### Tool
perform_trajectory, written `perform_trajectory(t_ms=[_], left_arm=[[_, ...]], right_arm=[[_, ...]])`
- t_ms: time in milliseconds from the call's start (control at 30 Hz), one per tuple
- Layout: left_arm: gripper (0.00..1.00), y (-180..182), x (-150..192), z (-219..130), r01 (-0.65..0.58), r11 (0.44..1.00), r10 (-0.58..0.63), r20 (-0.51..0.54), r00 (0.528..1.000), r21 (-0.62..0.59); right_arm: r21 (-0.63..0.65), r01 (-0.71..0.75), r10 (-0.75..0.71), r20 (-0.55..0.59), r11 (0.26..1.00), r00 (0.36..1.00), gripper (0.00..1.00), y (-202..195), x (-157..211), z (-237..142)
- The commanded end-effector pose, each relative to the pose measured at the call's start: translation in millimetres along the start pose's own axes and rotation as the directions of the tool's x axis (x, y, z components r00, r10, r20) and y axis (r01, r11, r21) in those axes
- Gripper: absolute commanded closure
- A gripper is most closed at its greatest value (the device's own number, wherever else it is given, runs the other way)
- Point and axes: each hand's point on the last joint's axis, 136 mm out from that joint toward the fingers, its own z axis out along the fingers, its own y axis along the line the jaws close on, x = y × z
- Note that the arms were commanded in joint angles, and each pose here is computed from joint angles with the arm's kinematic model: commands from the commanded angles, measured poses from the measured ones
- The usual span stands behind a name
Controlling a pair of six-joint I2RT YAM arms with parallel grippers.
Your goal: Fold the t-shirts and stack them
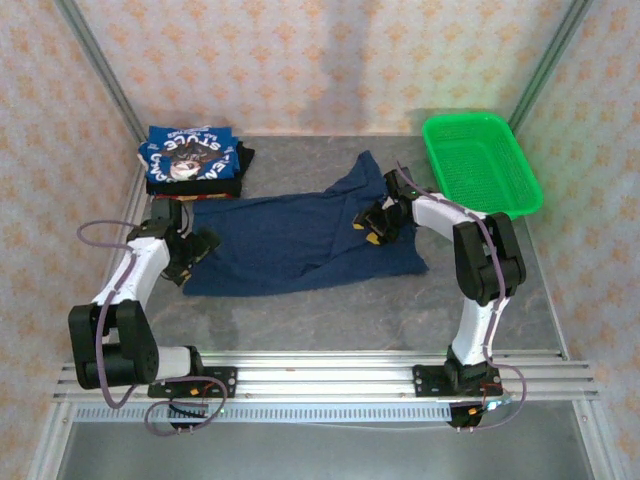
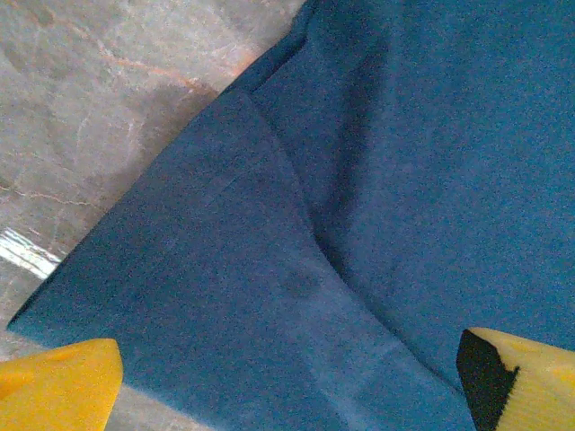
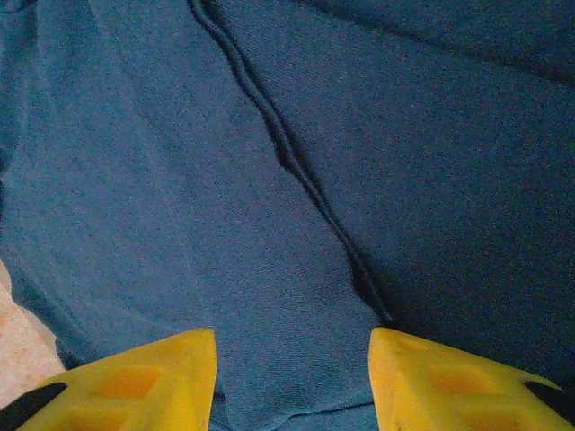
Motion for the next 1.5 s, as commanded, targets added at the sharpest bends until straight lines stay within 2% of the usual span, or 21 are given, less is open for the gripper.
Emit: perform_trajectory(t_ms=[0,433,500,633,767,1067,1433,1467], left_arm=[[0.04,7,-7,17,0.064,0.998,-0.064,0.028,0.998,-0.011],[0.04,54,-8,57,0.196,0.963,-0.196,0.021,0.98,-0.185],[0.04,61,-5,58,0.211,0.954,-0.21,0.028,0.977,-0.212],[0.04,79,0,58,0.256,0.932,-0.253,0.045,0.966,-0.255],[0.04,86,2,56,0.286,0.921,-0.281,0.057,0.958,-0.265],[0.04,85,3,55,0.298,0.92,-0.294,0.055,0.954,-0.254],[0.03,86,-1,45,0.303,0.917,-0.291,0.083,0.953,-0.261],[0.03,87,-2,44,0.303,0.915,-0.29,0.088,0.953,-0.265]], right_arm=[[0.037,-0.02,0.02,0.012,0.999,1.0,0.52,-5,-3,-3],[0.067,-0.012,0.014,-0.029,0.998,0.999,0.53,-2,4,17],[0.071,-0.009,0.011,-0.028,0.997,1.0,0.6,0,2,21],[0.056,-0.013,0.013,-0.008,0.998,1.0,0.84,10,-6,23],[0.015,0.003,-0.003,0.031,1.0,1.0,0.99,29,-16,16],[-0.149,0.037,-0.027,0.071,0.988,0.997,1.0,85,-31,-2],[-0.25,0.049,-0.037,0.051,0.967,0.998,1.0,142,-64,22],[-0.257,0.047,-0.038,0.041,0.965,0.998,0.96,146,-67,27]])
